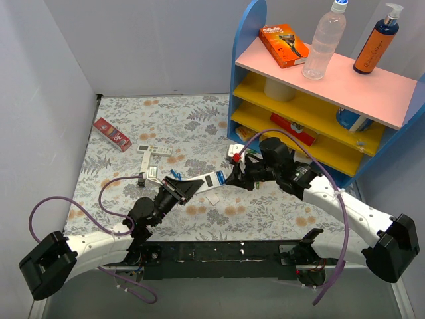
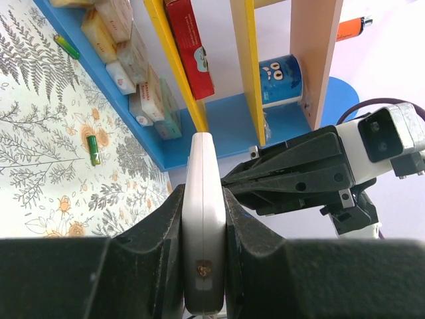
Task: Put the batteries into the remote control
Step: Load the battery into the remote control.
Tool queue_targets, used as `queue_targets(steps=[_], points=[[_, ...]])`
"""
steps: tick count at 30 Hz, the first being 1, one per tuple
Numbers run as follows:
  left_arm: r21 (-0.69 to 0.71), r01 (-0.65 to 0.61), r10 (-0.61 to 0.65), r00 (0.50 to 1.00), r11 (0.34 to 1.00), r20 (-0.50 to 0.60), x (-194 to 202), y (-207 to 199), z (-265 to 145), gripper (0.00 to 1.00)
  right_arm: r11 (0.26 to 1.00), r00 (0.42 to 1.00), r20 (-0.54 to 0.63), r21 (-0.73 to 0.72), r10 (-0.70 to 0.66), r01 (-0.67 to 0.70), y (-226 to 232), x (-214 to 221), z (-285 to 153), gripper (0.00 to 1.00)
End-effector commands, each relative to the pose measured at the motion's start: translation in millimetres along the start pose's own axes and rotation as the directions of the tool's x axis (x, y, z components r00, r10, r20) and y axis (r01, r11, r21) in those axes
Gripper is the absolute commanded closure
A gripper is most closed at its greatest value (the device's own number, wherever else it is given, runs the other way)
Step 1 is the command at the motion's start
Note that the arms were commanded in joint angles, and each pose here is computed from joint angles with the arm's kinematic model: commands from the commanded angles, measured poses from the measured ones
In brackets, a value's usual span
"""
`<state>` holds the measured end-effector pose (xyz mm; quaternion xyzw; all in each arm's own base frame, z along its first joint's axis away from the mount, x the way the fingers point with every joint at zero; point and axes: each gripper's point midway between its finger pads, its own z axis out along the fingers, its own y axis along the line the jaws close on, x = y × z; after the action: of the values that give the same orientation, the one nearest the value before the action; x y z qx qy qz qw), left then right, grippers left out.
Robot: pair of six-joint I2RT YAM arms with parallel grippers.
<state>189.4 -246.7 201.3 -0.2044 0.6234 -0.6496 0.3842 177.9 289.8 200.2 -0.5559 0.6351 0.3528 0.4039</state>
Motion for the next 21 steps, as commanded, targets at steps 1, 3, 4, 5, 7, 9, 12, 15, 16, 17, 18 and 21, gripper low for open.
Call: queue_targets(steps=[1,3,4,5,7,9,12,15,16,17,18,21], points=[[0.075,0.215,-0.200,0.966,0.974,-0.166,27,-18,-25,1.00,0.992,1.000,0.008,0.125,0.023,-0.024,-29,-13,3,0.94],[0.093,0.198,-0.177,0.964,0.976,-0.197,31,-23,-26,1.00,0.990,0.997,-0.009,0.123,0.072,-0.071,-30,-13,5,0.95],[0.096,0.192,-0.170,0.965,0.977,-0.199,32,-24,-26,1.00,0.990,0.996,-0.014,0.116,0.083,-0.081,-29,-13,6,0.97],[0.099,0.189,-0.167,0.965,0.977,-0.202,32,-25,-26,1.00,0.989,0.994,-0.027,0.112,0.105,-0.101,-30,-10,9,0.97],[0.118,0.180,-0.153,0.966,0.977,-0.208,33,-29,-25,1.00,0.986,0.990,-0.037,0.101,0.138,-0.134,-28,-10,10,0.98],[0.127,0.175,-0.146,0.967,0.976,-0.210,33,-31,-25,1.00,0.984,0.986,-0.050,0.092,0.158,-0.153,-26,-7,14,0.99],[0.127,0.158,-0.130,0.970,0.979,-0.208,33,-31,-24,1.00,0.979,0.979,-0.072,0.091,0.188,-0.181,-23,-4,17,0.99],[0.130,0.137,-0.109,0.973,0.982,-0.202,32,-32,-22,1.00,0.978,0.975,-0.108,0.097,0.193,-0.183,-19,-1,21,0.99],[0.132,0.131,-0.103,0.974,0.982,-0.201,32,-33,-22,1.00,0.978,0.974,-0.116,0.101,0.194,-0.182,-18,-1,22,0.99],[0.132,0.121,-0.093,0.975,0.984,-0.200,33,-32,-22,1.00,0.978,0.970,-0.140,0.098,0.198,-0.186,-15,2,25,0.99],[0.131,0.113,-0.085,0.976,0.985,-0.203,33,-31,-22,1.00,0.977,0.968,-0.151,0.102,0.202,-0.188,-15,3,26,0.99],[0.175,0.082,-0.043,0.976,0.981,-0.215,35,-44,-20,1.00,0.970,0.944,-0.230,0.115,0.235,-0.213,-13,14,30,0.98]])
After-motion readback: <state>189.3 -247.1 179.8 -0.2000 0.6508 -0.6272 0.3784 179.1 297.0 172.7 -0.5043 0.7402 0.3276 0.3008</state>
